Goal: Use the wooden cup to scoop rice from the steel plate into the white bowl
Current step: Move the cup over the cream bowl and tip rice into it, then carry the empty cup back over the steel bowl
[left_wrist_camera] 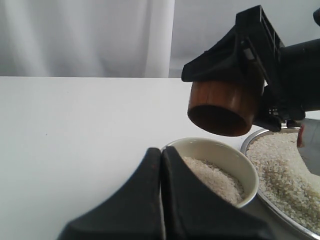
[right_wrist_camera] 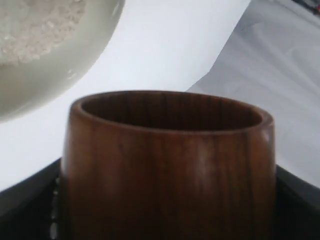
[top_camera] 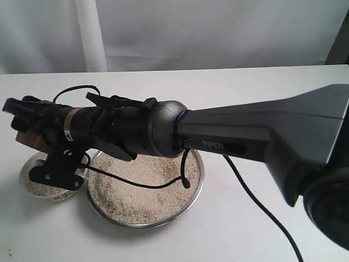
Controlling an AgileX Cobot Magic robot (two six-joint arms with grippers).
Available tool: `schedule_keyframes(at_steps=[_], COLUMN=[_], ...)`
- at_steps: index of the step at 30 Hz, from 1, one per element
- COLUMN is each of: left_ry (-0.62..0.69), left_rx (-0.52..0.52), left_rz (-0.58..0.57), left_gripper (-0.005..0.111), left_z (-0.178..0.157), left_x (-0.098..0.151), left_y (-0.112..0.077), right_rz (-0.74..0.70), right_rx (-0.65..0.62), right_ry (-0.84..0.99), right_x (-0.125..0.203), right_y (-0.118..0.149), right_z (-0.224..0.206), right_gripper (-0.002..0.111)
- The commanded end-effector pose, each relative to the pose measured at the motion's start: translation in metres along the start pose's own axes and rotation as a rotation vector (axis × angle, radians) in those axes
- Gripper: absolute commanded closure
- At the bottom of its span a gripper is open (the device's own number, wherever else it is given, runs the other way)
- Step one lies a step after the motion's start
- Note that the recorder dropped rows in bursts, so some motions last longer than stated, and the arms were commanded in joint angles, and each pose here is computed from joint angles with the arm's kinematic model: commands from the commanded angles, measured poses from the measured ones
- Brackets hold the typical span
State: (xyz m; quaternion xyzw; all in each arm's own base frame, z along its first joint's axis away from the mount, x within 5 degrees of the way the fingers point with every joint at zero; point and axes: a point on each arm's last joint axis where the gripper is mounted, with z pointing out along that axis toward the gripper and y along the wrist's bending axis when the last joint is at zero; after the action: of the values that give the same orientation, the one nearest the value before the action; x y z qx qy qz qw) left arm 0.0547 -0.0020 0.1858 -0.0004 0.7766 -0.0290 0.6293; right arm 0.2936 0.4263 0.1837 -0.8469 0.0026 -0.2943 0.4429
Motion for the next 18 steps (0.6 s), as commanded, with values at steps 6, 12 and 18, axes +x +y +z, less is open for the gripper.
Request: schedule_keyframes(at_steps=[6,12,18], left_ry=[-0.01,-0.01,-0.01], left_rx=[0.007,0.007,0.007], left_rz=[-0.01,-0.01,-0.01], left_gripper=[0.107,0.107,0.107], left_z=[0.0,0.0,0.0], left_x=[-0.002,-0.002,-0.002], left_y=[-0.001,-0.001,-0.001], right_rz=[0.693,0.954,0.939], right_rx=[-0.074,-0.268,-0.523], right_ry=[0.033,0.194,0.415], right_x=[0.012,0.03,0.051], right_y=[-0.012,-0.013,-0.007], right_z=[-0.017,-0.048,-0.09], right_gripper=[0.108,0.108,0.108])
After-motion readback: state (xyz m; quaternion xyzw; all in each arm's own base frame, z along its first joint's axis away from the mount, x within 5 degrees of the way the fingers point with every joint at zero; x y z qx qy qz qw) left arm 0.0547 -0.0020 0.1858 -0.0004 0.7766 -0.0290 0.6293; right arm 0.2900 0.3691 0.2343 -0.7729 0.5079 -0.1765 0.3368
